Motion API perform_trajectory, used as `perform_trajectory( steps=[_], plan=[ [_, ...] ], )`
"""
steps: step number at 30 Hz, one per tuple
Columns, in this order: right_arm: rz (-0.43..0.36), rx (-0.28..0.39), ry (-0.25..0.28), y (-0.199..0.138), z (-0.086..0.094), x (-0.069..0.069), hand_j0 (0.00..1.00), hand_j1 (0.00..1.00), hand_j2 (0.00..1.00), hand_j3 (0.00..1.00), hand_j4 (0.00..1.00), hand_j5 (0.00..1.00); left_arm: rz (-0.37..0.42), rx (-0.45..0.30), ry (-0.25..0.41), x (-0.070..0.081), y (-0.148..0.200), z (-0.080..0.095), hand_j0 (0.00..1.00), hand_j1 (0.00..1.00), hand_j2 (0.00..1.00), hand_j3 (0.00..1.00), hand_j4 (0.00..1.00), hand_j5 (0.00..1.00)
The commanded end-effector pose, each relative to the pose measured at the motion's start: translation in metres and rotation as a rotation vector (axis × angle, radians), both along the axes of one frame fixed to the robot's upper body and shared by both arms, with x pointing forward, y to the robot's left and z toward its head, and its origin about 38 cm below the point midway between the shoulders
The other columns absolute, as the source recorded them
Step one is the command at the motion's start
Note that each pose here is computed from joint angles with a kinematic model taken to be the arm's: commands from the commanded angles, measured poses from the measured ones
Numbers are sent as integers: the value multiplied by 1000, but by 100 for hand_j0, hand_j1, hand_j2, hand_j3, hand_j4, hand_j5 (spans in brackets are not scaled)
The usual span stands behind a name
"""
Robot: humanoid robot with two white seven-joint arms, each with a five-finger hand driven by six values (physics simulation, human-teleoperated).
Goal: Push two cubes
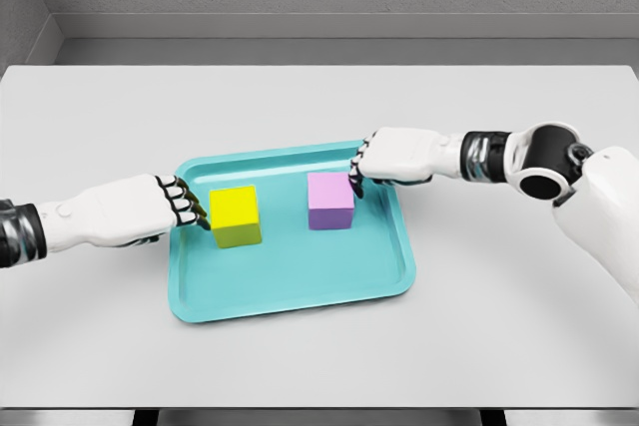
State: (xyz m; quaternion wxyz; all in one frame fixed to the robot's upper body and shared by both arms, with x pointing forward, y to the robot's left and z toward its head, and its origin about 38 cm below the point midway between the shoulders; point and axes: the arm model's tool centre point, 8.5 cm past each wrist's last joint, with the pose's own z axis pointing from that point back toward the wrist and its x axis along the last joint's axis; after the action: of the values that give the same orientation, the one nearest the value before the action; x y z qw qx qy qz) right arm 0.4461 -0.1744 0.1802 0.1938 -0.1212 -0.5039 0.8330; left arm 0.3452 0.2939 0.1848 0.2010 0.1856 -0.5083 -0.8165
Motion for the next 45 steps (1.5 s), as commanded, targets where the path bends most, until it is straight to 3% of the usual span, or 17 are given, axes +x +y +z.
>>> perform_trajectory(
  steps=[1, 14, 31, 40, 45],
  plan=[
    [12, -27, -1, 4, -8, 1, 54, 54, 54, 54, 54, 54, -1, -8, 2, 0, -2, 0, 78, 78, 78, 78, 78, 78],
    [-23, -60, 2, -21, -8, 1, 55, 55, 55, 55, 55, 55, -10, -40, -4, 2, -11, 0, 78, 78, 78, 78, 78, 78],
    [-12, -58, -32, -28, 6, -4, 55, 55, 55, 55, 55, 55, -16, -59, -6, 3, -18, 1, 78, 78, 78, 78, 78, 78],
    [20, -40, 9, -10, -12, -14, 55, 55, 55, 55, 55, 55, -23, -77, -11, 5, -25, 1, 79, 79, 79, 79, 79, 79],
    [52, -29, -4, -1, -10, -22, 55, 55, 55, 55, 55, 55, -25, -83, -15, 6, -27, 3, 79, 79, 79, 79, 79, 79]
  ],
)
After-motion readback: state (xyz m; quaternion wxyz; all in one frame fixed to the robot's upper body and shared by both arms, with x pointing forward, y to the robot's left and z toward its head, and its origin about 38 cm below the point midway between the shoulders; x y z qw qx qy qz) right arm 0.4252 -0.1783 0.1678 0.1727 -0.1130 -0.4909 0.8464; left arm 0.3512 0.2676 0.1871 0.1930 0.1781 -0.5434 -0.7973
